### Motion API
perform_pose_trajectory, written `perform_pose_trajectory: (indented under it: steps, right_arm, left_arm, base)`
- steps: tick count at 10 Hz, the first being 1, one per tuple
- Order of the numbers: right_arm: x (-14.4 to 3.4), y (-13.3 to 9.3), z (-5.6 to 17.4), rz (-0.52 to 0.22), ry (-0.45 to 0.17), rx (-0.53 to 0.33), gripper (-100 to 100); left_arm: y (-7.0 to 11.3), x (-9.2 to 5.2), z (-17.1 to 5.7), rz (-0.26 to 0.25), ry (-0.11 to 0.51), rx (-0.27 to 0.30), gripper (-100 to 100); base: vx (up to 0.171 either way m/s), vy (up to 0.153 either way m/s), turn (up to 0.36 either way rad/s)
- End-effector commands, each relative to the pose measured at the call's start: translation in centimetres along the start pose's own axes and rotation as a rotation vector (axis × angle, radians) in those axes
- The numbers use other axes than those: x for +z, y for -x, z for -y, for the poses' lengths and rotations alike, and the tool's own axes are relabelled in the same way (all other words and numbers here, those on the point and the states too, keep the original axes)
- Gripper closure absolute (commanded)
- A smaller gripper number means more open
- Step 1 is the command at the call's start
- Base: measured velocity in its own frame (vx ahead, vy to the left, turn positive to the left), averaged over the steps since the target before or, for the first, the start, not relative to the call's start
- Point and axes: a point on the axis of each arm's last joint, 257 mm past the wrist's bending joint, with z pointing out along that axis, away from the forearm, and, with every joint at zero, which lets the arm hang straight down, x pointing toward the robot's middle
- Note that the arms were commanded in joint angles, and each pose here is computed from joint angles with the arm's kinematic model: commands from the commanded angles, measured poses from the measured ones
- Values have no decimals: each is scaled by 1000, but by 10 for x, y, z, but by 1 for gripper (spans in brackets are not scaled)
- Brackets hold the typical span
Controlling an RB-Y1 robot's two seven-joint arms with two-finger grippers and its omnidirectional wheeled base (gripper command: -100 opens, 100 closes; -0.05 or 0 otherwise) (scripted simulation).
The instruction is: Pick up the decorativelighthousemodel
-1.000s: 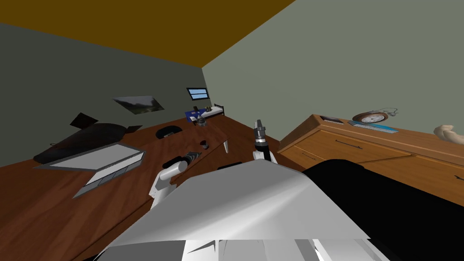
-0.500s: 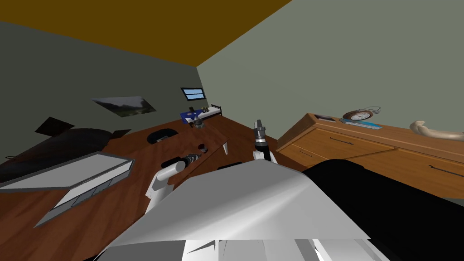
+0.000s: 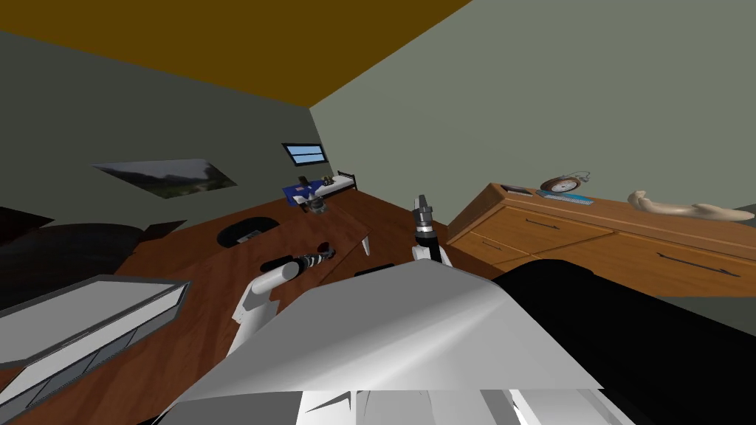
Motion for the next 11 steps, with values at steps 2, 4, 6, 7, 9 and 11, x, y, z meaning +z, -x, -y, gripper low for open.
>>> perform_pose_trajectory:
  steps: [2, 4, 6, 7, 9, 11]
  right_arm:
    - [0, 0, 0, 0, 0, 0, 0]
    - [0, 0, 0, 0, 0, 0, 0]
    - [0, 0, 0, 0, 0, 0, 0]
    - [0, 0, 0, 0, 0, 0, 0]
    - [0, 0, 0, 0, 0, 0, 0]
    - [0, 0, 0, 0, 0, 0, 0]
  left_arm:
    - [0, 0, 0, 3, 2, -1, 0]
    - [4, 11, -3, -1, 2, -3, -100]
    - [6, 13, -5, 0, 3, -4, -100]
    - [6, 14, -5, -1, 2, -3, 100]
    - [5, 14, -5, -2, 4, -4, 100]
    - [5, 14, -6, -2, 5, -4, 100]
  base:
    - [32, 4, -13]
    - [23, 10, -2]
    - [22, 9, -1]
    - [0, 0, 0]
    - [0, 0, 0]
    - [0, 0, 0]
